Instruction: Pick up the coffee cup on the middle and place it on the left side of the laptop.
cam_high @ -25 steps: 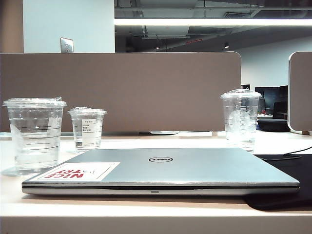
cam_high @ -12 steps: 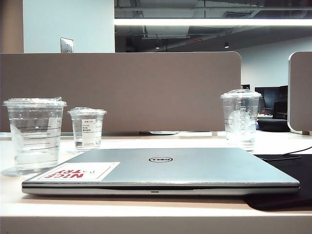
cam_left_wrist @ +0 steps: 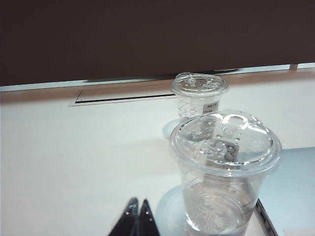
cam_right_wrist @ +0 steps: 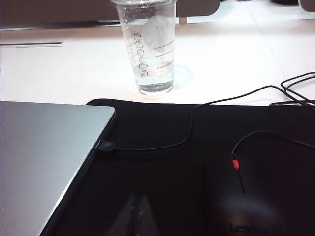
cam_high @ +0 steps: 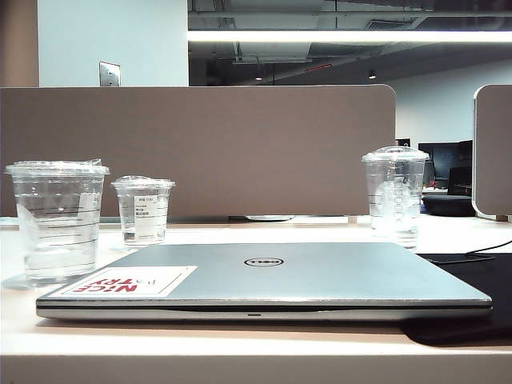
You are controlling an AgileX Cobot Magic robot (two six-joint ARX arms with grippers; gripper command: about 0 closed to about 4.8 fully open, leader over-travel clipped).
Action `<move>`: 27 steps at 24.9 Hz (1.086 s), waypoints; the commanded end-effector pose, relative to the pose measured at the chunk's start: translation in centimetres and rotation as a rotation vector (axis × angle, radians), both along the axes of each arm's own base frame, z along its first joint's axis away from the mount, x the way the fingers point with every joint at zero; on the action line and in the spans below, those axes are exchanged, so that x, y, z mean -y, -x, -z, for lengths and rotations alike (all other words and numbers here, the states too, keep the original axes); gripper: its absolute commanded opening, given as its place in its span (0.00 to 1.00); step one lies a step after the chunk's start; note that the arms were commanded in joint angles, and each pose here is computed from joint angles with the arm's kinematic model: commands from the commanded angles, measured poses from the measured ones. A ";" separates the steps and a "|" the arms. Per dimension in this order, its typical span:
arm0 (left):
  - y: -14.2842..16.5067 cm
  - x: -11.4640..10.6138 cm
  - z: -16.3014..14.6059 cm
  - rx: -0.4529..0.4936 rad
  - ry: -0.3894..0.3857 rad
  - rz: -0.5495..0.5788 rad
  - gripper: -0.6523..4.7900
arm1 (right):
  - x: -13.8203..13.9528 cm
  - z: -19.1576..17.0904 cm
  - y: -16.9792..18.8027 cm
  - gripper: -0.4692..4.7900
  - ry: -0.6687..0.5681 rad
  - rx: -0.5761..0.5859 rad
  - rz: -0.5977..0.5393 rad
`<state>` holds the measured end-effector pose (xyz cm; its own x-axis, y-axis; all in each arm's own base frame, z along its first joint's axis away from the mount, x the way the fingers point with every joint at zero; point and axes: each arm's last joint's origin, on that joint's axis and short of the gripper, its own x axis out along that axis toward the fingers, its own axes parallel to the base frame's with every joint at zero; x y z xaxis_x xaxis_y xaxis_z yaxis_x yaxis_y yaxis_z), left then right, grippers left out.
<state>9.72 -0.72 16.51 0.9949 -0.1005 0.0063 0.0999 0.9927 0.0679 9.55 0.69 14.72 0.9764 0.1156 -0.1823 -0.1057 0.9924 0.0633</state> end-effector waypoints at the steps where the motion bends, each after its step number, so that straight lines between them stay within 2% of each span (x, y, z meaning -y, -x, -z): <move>1: 0.0 0.0 -0.2 0.014 -0.003 0.002 0.11 | 0.0 -0.3 -0.1 0.08 -0.002 0.038 -0.001; 6: 0.0 0.0 -0.2 0.014 -0.003 0.002 0.11 | 0.0 -1.8 -0.2 0.08 -0.010 0.199 -0.001; 11: 0.0 0.0 -0.2 0.014 -0.003 0.002 0.11 | 0.0 -2.3 -0.2 0.08 -0.012 0.251 0.001; 18: 0.0 0.0 -0.2 0.014 -0.003 0.002 0.11 | 0.2 -2.3 -0.2 0.08 -0.010 0.244 0.014; 23: 0.0 0.0 -0.2 0.014 -0.003 0.002 0.11 | 1.1 -2.3 -0.2 0.08 0.001 0.252 0.106; 27: 0.0 0.0 -0.2 0.014 -0.003 0.002 0.11 | 1.2 -2.3 -0.2 0.08 0.003 0.250 0.115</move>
<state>9.72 -0.72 16.51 0.9949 -0.1005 0.0063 0.0999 0.9927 0.0679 9.72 -0.50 16.92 0.9990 -0.0053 0.0443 0.0031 0.9988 0.0495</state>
